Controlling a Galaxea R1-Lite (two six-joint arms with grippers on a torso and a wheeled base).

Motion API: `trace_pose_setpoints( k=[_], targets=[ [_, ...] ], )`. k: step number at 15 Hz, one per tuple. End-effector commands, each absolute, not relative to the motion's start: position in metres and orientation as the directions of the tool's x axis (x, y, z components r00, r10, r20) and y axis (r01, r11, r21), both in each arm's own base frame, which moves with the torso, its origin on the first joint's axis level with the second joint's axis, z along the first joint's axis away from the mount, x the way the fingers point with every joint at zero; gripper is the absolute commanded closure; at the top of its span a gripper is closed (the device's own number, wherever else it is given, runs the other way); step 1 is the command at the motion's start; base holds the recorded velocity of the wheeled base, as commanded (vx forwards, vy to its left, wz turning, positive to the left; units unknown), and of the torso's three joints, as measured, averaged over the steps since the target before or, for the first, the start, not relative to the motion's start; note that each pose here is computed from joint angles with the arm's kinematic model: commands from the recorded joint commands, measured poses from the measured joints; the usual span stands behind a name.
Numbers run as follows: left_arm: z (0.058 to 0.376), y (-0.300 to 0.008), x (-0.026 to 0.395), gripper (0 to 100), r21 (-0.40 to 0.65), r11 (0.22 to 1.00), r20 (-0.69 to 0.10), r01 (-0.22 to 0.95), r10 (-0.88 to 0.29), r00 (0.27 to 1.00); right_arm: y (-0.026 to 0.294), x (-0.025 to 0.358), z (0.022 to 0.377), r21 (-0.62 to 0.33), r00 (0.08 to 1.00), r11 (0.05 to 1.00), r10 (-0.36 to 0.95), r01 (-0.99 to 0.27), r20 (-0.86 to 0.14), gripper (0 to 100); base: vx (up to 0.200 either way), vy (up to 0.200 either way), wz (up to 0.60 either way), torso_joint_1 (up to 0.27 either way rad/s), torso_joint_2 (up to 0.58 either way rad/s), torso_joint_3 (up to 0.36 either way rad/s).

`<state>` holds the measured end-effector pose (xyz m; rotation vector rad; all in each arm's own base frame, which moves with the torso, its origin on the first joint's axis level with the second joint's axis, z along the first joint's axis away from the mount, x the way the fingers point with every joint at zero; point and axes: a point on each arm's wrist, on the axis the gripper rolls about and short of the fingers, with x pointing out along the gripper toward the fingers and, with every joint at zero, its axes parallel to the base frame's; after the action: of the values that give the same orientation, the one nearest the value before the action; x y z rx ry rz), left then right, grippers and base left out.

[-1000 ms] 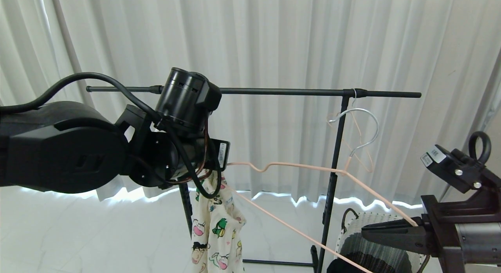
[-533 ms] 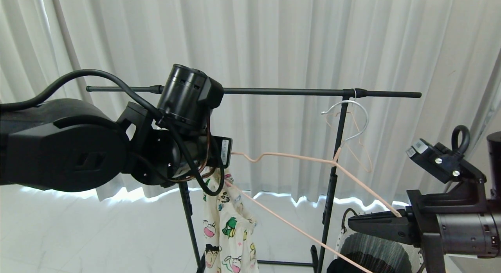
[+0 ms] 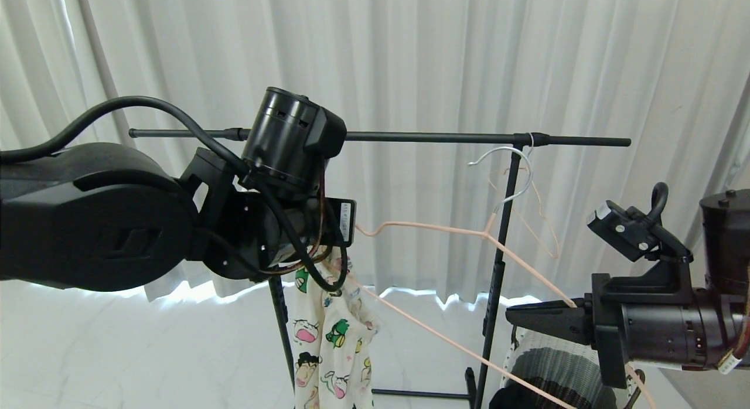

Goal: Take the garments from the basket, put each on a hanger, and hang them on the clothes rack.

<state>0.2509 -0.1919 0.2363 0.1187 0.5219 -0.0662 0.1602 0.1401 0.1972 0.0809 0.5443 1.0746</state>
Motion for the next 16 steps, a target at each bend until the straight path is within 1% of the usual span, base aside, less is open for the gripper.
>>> trace_pose_setpoints(
  k=[1, 3, 5, 10, 15, 16],
  targets=[
    [0.233, -0.188, 0.26, 100, 0.128, 0.991, -0.489, 0.023, 0.043, 0.871, 0.14, 0.16, 0.195, 0.324, 0.358, 0.49, 0.849, -0.809, -0.39, 100, 0.0, 0.0, 0.0, 0.0, 0.0, 0.0],
    [0.235, -0.186, 0.26, 100, 0.132, 0.991, -0.484, 0.014, 0.052, 0.874, 0.14, 0.161, 0.195, 0.319, 0.368, 0.5, 0.843, -0.805, -0.392, 100, 0.0, 0.0, 0.0, 0.0, 0.0, 0.0],
    [0.236, -0.187, 0.258, 100, 0.128, 0.992, -0.481, 0.018, 0.046, 0.876, 0.141, 0.163, 0.195, 0.305, 0.401, 0.532, 0.825, -0.79, -0.399, 100, 0.0, 0.0, 0.0, 0.0, 0.0, 0.0],
    [0.238, -0.2, 0.25, 100, 0.122, 0.99, -0.475, 0.065, 0.0, 0.88, 0.149, 0.171, 0.196, 0.294, 0.411, 0.527, 0.831, -0.797, -0.375, 100, 0.0, 0.0, 0.0, 0.0, 0.0, 0.0],
    [0.244, -0.195, 0.256, 100, 0.109, 0.993, -0.46, 0.039, 0.016, 0.888, 0.149, 0.173, 0.194, 0.277, 0.463, 0.577, 0.8, -0.769, -0.381, 100, 0.0, 0.0, 0.0, 0.0, 0.0, 0.0],
    [0.245, -0.193, 0.257, 100, 0.109, 0.994, -0.46, 0.031, 0.023, 0.887, 0.147, 0.174, 0.195, 0.268, 0.488, 0.599, 0.785, -0.755, -0.381, 100, 0.0, 0.0, 0.0, 0.0, 0.0, 0.0]
  ],
)
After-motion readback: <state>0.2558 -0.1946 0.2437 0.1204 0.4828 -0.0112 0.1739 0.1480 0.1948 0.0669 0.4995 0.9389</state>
